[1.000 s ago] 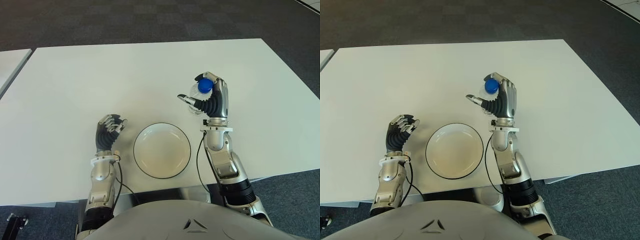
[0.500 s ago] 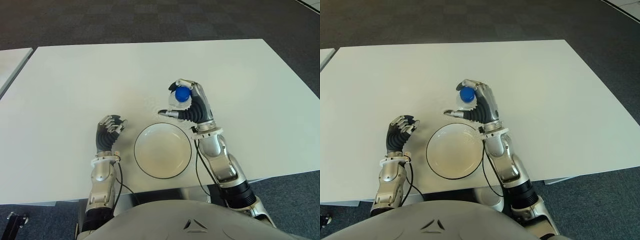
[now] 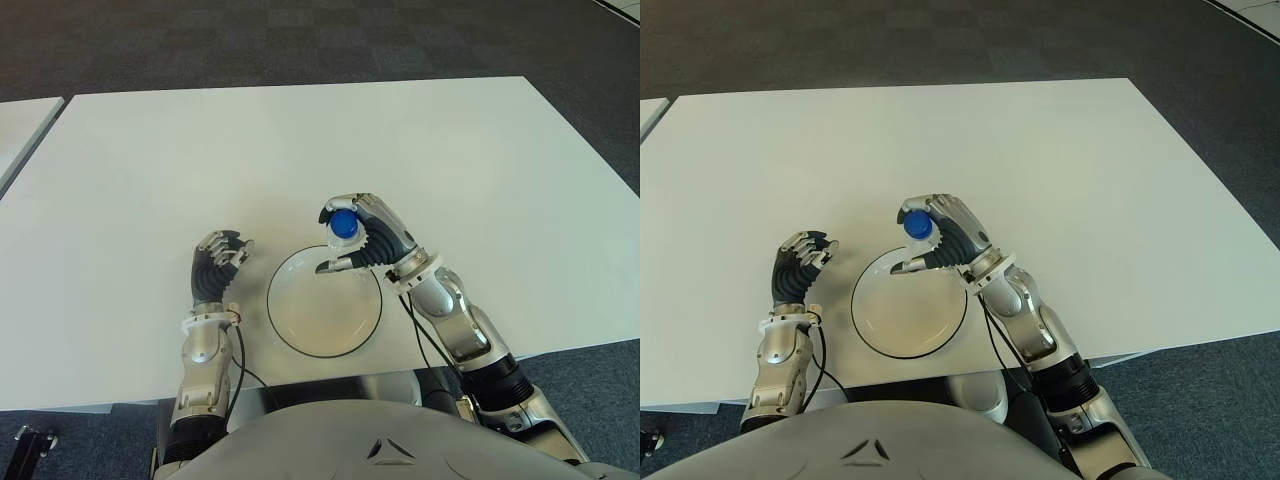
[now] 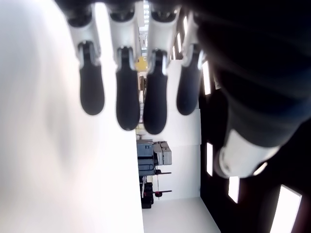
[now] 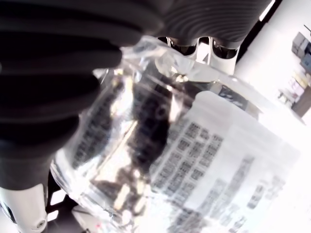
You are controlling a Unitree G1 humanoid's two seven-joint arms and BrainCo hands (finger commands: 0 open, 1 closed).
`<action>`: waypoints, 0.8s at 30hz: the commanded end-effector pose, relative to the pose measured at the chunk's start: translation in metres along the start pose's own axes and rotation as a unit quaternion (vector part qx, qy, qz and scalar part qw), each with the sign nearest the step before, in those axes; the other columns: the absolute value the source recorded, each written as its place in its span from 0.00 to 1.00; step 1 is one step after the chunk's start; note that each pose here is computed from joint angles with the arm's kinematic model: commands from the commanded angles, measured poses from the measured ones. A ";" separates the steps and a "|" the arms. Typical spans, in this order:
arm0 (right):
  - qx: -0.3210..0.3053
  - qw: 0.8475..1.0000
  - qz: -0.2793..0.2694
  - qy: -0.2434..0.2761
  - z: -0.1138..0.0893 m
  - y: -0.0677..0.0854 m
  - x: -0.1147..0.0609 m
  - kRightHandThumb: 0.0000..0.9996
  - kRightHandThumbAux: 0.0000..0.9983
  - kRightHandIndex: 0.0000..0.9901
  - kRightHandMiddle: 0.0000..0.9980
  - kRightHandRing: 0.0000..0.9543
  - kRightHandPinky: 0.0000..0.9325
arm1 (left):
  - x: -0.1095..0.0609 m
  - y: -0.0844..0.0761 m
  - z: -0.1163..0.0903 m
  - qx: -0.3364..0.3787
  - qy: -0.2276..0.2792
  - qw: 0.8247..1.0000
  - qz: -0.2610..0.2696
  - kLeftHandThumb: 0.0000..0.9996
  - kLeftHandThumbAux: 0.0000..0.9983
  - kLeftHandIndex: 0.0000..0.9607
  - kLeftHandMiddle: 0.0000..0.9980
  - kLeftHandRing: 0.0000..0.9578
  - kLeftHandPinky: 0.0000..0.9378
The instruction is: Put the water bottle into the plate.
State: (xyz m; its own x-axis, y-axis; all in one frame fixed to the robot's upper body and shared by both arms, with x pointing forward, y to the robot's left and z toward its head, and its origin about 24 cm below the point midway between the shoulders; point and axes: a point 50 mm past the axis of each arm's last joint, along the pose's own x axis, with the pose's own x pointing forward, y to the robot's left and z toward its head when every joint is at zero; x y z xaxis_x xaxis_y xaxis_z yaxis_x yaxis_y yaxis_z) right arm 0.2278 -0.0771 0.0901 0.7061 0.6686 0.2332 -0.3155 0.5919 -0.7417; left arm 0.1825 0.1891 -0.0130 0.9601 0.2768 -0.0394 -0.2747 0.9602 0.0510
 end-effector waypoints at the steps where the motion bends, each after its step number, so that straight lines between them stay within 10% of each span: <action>1: -0.007 0.999 0.053 -0.006 0.002 0.009 0.002 0.73 0.71 0.45 0.87 0.92 0.95 | -0.003 0.001 -0.005 -0.001 0.013 1.000 0.006 0.71 0.71 0.45 0.53 0.54 0.54; 24: -0.112 0.946 0.277 0.126 -0.012 0.028 0.000 0.72 0.72 0.44 0.86 0.92 0.94 | -0.003 0.004 -0.004 0.012 0.010 1.000 0.016 0.71 0.71 0.45 0.53 0.55 0.54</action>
State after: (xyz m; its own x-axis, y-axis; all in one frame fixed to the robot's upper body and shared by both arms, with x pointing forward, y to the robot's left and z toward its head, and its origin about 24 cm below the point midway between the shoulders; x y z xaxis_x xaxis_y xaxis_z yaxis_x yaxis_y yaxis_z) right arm 0.2260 -0.0587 0.0699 0.6043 0.7451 -0.2824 -0.5333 0.1149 -0.8381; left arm 0.1812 0.1912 -0.0133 0.9557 0.2930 -0.0294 -0.2909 0.9549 0.0603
